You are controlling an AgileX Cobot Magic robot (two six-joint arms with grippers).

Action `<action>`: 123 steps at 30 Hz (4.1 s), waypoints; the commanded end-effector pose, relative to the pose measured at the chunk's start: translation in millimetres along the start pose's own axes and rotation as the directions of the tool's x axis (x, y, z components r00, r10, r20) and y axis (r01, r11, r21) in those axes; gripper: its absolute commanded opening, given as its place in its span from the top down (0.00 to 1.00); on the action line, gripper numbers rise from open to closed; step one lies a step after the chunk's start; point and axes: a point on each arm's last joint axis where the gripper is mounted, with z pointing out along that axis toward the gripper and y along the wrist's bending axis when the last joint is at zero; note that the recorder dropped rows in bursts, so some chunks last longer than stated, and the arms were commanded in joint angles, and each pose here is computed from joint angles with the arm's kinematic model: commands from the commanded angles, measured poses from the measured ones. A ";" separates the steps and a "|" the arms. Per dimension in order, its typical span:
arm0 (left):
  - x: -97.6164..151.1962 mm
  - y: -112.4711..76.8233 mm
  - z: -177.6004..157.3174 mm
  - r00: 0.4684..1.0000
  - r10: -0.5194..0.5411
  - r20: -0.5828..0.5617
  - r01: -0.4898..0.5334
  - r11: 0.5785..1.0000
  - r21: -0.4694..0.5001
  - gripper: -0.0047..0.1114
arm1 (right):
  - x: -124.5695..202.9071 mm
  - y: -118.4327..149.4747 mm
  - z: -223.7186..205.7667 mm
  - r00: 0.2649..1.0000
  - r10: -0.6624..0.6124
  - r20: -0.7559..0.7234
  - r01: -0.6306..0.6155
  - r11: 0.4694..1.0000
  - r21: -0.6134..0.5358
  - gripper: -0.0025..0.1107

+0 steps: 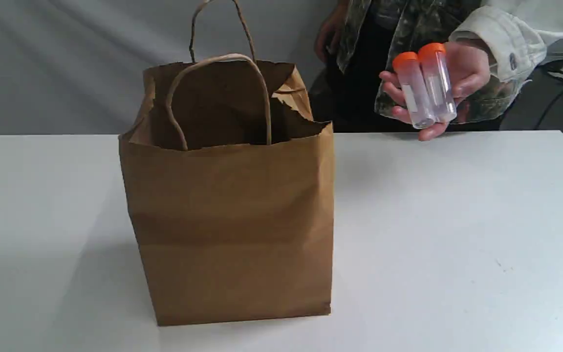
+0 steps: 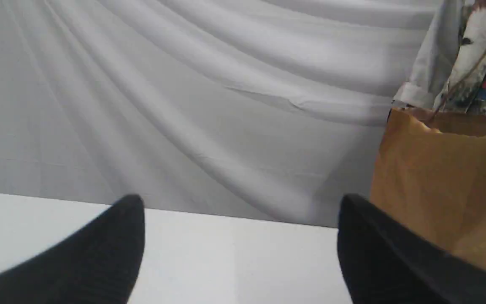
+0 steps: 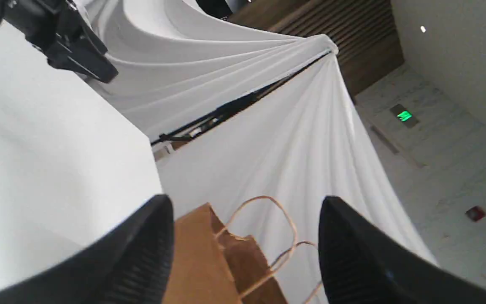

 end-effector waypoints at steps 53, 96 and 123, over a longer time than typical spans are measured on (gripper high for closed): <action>-29.1 0.9 -5.5 0.863 -0.401 0.309 0.380 0.916 0.127 0.39 | -51.9 -281.3 49.4 0.914 -0.095 0.395 -0.309 0.469 0.827 0.57; -33.3 -14.0 -7.8 0.870 -0.408 0.276 0.333 0.900 0.281 0.39 | 75.1 -323.2 149.0 0.781 0.619 0.084 -0.452 0.468 0.759 0.57; -20.5 -10.3 -3.3 0.927 -0.332 0.174 0.302 0.936 0.178 0.39 | 231.0 -292.2 165.7 0.288 0.910 -0.299 -0.538 0.412 0.735 0.68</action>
